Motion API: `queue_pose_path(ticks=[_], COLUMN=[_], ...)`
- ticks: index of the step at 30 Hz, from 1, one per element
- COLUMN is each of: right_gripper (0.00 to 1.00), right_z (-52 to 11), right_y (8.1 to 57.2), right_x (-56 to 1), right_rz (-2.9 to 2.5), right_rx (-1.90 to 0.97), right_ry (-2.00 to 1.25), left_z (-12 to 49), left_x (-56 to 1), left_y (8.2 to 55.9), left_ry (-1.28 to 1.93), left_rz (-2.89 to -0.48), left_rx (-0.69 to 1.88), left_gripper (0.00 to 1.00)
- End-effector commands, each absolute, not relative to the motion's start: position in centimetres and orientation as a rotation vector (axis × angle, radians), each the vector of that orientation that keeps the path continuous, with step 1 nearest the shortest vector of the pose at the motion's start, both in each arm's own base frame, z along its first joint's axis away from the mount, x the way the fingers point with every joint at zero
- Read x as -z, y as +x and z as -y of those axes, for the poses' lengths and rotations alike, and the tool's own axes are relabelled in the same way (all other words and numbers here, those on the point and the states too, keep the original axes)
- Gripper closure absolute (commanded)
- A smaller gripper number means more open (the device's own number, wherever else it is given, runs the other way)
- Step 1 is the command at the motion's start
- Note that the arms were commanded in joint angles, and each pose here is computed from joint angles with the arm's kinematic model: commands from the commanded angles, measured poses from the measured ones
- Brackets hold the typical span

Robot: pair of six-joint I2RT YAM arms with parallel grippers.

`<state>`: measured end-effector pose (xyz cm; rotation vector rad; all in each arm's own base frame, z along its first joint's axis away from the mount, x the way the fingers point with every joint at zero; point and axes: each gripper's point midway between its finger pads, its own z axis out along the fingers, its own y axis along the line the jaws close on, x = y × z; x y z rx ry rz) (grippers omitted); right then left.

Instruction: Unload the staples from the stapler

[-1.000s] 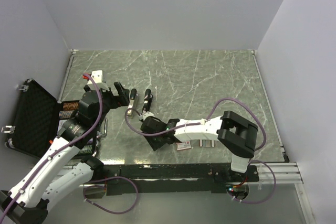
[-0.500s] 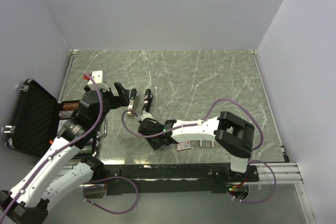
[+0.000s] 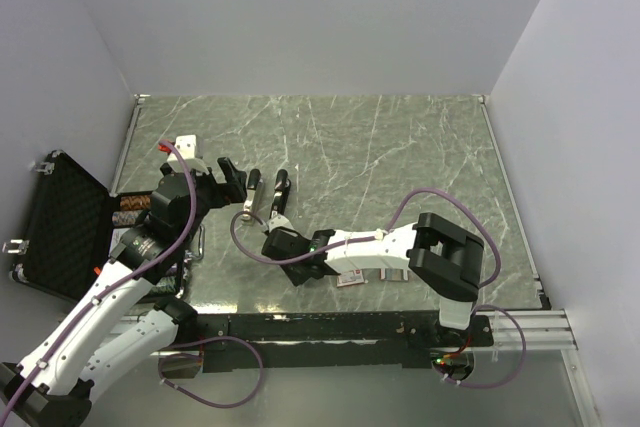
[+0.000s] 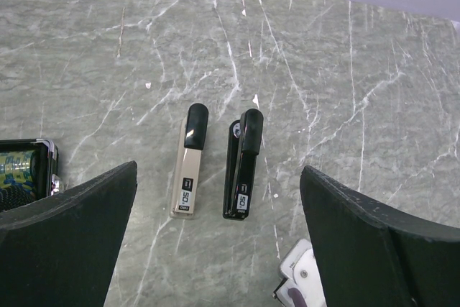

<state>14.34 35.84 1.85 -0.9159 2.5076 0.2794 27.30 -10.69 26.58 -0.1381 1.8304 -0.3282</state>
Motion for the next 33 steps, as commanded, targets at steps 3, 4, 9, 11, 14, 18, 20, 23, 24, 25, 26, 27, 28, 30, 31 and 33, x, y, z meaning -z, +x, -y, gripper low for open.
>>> queue_pose_path(ticks=[3,4,9,11,14,18,20,23,24,25,26,27,28,30,31,33], right_gripper=[0.81,0.82,0.84,0.84,0.85,0.85,0.85,0.85,0.85,0.85,0.84,0.84,0.84,0.84,0.84,0.83], right_z=[-36.5,-36.4,-36.1,-35.8,-35.2,-33.8,-32.8,-31.0,-30.2,-29.5,-28.7,-27.9,-27.1,-25.6,-24.9,-23.2], right_y=[14.4,14.4,14.4,14.4,14.5,14.4,14.4,14.1,14.0,13.9,13.9,13.7,13.6,13.2,13.1,12.8], right_x=[-2.2,-2.3,-3.1,-3.6,-4.5,-5.4,-5.9,-6.3,-6.3,-6.7,-6.5,-6.5,-6.4,-6.2,-6.3,-6.4], right_rz=[-2.503,-2.501,-2.495,-2.491,-2.485,-2.483,-2.486,-2.497,-2.504,-2.502,-2.51,-2.516,-2.52,-2.533,-2.536,-2.544], right_rx=[-0.271,-0.269,-0.275,-0.276,-0.271,-0.25,-0.234,-0.198,-0.182,-0.178,-0.155,-0.145,-0.133,-0.107,-0.098,-0.065], right_ry=[-0.907,-0.905,-0.882,-0.869,-0.836,-0.8,-0.778,-0.737,-0.713,-0.693,-0.667,-0.641,-0.622,-0.578,-0.552,-0.512], left_z=[10.7,10.7,10.7,10.7,10.8,10.8,10.8,10.9,10.9,10.8,10.9,10.9,10.9,11.0,11.0,11.0], left_x=[-27.6,-27.7,-27.6,-27.7,-27.6,-27.6,-27.7,-27.7,-27.6,-27.7,-27.7,-27.6,-27.7,-27.6,-27.6,-27.5], left_y=[27.6,27.6,27.6,27.6,27.6,27.6,27.6,27.6,27.6,27.6,27.6,27.6,27.6,27.6,27.6,27.7], left_ry=[-0.148,-0.148,-0.146,-0.147,-0.147,-0.146,-0.144,-0.143,-0.144,-0.144,-0.144,-0.144,-0.145,-0.141,-0.141,-0.142], left_rz=[-1.791,-1.79,-1.793,-1.79,-1.792,-1.792,-1.791,-1.792,-1.791,-1.791,-1.792,-1.793,-1.791,-1.792,-1.793,-1.796], left_rx=[0.346,0.346,0.344,0.345,0.347,0.348,0.352,0.353,0.352,0.352,0.354,0.354,0.358,0.363,0.362,0.358], left_gripper=[0.01,0.01,0.01,0.01,0.01,0.01,0.01,0.01,0.01,0.01,0.01,0.01,0.01,0.01,0.0,0.01])
